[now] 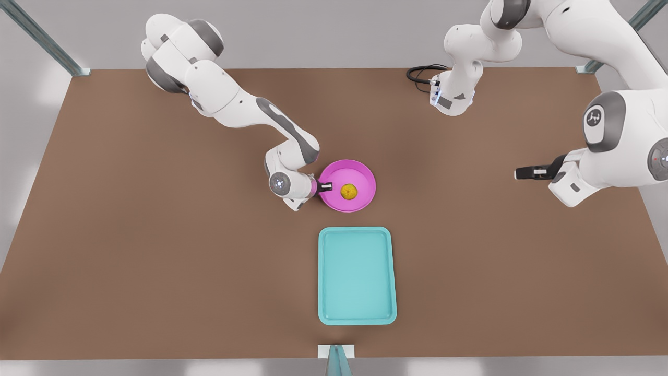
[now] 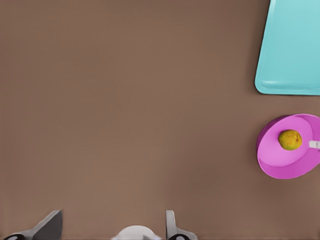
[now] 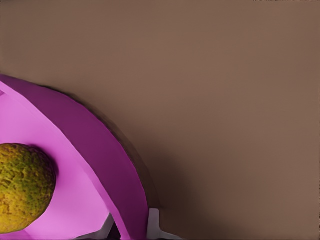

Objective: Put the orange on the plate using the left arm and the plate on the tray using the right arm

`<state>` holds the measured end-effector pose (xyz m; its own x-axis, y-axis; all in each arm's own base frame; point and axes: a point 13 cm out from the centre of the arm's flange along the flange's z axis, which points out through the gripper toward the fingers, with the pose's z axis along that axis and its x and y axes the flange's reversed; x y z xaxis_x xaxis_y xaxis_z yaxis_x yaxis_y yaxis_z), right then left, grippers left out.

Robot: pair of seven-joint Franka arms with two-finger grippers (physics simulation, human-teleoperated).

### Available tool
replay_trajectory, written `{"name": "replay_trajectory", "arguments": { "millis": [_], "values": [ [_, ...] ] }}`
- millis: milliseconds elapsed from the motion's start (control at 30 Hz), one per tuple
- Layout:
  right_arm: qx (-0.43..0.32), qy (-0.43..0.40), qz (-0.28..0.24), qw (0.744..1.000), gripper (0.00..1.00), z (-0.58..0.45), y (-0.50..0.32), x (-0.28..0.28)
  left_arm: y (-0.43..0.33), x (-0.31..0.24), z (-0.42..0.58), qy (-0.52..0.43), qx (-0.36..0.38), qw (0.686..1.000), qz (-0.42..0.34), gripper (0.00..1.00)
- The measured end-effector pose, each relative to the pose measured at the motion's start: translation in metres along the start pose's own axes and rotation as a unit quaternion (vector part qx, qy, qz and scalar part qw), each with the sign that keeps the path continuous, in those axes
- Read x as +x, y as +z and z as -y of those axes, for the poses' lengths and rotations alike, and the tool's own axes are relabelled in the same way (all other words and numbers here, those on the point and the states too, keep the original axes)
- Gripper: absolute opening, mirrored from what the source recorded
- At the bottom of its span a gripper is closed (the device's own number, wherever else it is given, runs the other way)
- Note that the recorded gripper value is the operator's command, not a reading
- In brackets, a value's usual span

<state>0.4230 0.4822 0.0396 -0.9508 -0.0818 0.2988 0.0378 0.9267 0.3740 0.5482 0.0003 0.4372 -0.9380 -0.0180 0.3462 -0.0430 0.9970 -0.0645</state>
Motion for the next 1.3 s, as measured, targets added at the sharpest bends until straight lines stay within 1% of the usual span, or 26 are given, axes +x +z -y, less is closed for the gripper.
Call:
{"name": "replay_trajectory", "arguments": {
  "millis": [67, 167, 533, 667, 833, 1033, 1200, 1300],
  "values": [
    [0.0, -0.002, -0.003, 1.0, 0.25, 0.001, -0.001, 0.0, 0.002, 0.0, 0.0, 0.001, 0.0, 1.0, -0.004, 1.0],
    [-0.001, -0.006, -0.007, 1.0, 0.21, 0.001, -0.001, 0.002, 0.003, 0.0, 0.0, 0.002, 0.0, 1.0, -0.006, 1.0],
    [-0.019, -0.038, -0.011, 0.999, 0.21, -0.032, -0.04, 0.0, 0.006, 0.002, 0.001, 0.007, 0.001, 1.0, -0.012, 1.0],
    [-0.028, -0.046, 0.002, 0.999, 0.21, -0.04, -0.065, -0.005, 0.007, 0.002, 0.001, 0.008, 0.001, 1.0, -0.013, 1.0],
    [-0.054, -0.034, 0.041, 0.997, 0.21, -0.039, -0.117, -0.047, 0.007, 0.003, 0.002, 0.009, 0.001, 1.0, -0.014, 1.0],
    [-0.096, 0.001, 0.092, 0.991, 0.21, -0.025, -0.181, -0.109, 0.006, 0.003, 0.004, 0.011, 0.0, 1.0, -0.014, 1.0],
    [-0.123, 0.016, 0.121, 0.985, 0.21, -0.028, -0.182, -0.167, 0.005, 0.005, 0.007, 0.012, 0.0, 1.0, -0.013, 1.0],
    [-0.123, 0.019, 0.132, 0.983, 0.21, -0.027, -0.166, -0.188, 0.005, 0.006, 0.008, 0.012, 0.0, 1.0, -0.014, 1.0]
  ]
}}
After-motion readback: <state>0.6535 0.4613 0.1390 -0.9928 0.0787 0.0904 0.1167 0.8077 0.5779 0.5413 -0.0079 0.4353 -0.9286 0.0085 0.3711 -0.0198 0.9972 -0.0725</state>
